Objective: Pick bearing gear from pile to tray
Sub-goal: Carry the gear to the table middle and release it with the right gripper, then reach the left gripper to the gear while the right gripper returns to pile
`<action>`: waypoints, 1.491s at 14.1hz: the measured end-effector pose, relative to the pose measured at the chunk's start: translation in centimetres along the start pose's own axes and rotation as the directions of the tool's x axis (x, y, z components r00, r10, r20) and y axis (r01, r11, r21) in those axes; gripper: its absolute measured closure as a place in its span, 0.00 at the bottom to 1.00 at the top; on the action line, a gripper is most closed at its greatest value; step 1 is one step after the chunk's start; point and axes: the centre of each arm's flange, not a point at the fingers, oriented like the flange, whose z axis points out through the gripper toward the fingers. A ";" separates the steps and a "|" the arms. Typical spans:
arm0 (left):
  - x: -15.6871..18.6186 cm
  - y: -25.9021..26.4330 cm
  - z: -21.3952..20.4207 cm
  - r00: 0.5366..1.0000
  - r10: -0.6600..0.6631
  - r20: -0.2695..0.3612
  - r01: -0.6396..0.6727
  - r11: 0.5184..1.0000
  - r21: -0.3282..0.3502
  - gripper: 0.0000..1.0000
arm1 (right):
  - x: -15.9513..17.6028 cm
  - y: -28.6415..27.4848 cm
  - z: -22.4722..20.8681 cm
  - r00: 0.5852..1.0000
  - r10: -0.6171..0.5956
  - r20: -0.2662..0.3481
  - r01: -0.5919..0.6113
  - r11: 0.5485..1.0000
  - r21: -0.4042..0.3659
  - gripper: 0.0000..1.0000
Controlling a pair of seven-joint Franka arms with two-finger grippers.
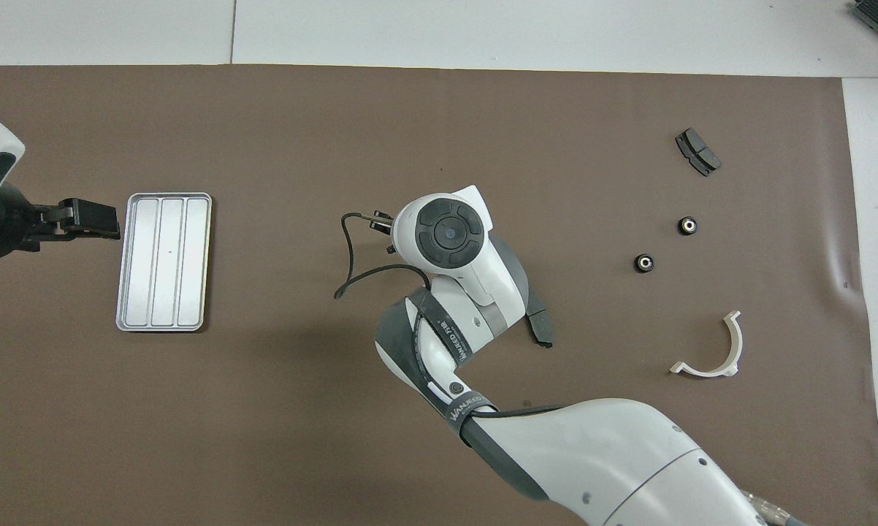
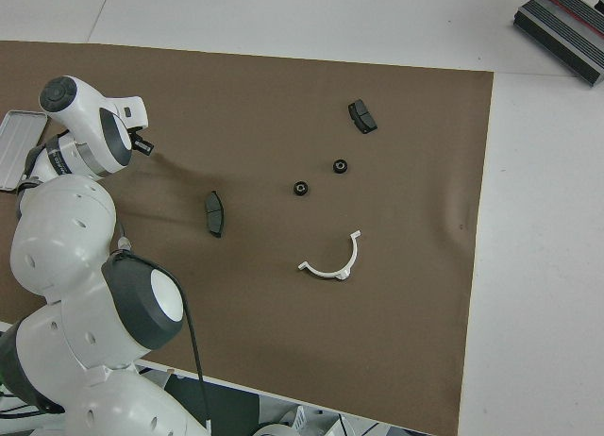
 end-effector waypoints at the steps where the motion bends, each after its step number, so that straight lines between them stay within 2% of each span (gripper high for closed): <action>1: 0.0 0.1 0.0 1.000 0.001 0.000 -0.001 1.000 0.000 0.00 | 0.0 0.1 0.2 1.000 0.001 0.001 -0.001 1.000 -0.004 0.77; 3: 0.0 0.1 0.0 1.000 0.002 0.000 -0.002 1.000 0.000 0.00 | -0.1 0.4 0.6 1.000 0.002 0.005 -0.002 1.000 -0.010 0.75; 4: 0.0 0.1 0.0 1.000 0.002 0.000 -0.002 1.000 0.000 0.00 | -0.1 0.5 0.8 1.000 0.002 0.005 -0.002 1.000 -0.010 0.69; 7: 0.0 0.1 0.0 1.000 0.002 0.000 -0.002 1.000 0.000 0.00 | -0.1 0.5 0.9 1.000 -0.005 -0.002 0.005 1.000 -0.012 0.35; 10: 0.0 0.0 0.0 1.000 0.000 0.000 0.000 1.000 0.000 0.00 | 0.4 0.9 0.8 0.997 -0.059 -0.042 0.056 0.997 -0.055 0.05; 11: 0.0 0.0 0.0 1.000 0.000 0.000 0.000 1.000 0.000 0.00 | 1.1 1.3 0.3 0.996 -0.071 -0.056 0.066 0.995 -0.078 0.00; 14: 0.0 0.1 0.0 1.000 0.001 0.001 -0.001 1.000 0.000 0.00 | 5.8 4.6 -4.5 0.993 -0.097 -0.072 0.086 0.985 -0.148 0.00; 17: -0.1 0.8 0.0 1.000 0.014 0.000 -0.014 1.000 -0.001 0.00 | 12.6 12.2 -11.3 0.975 -0.223 -0.006 0.216 0.949 -0.229 0.00; 19: -0.4 2.3 0.0 1.000 0.031 0.003 -0.031 0.999 -0.018 0.00 | 16.3 17.7 -13.4 0.958 -0.282 0.046 0.284 0.923 -0.259 0.00; 21: -0.7 4.0 0.3 0.999 0.034 0.011 -0.034 0.999 -0.036 0.00 | 18.9 22.5 -13.7 0.943 -0.319 0.094 0.332 0.903 -0.273 0.00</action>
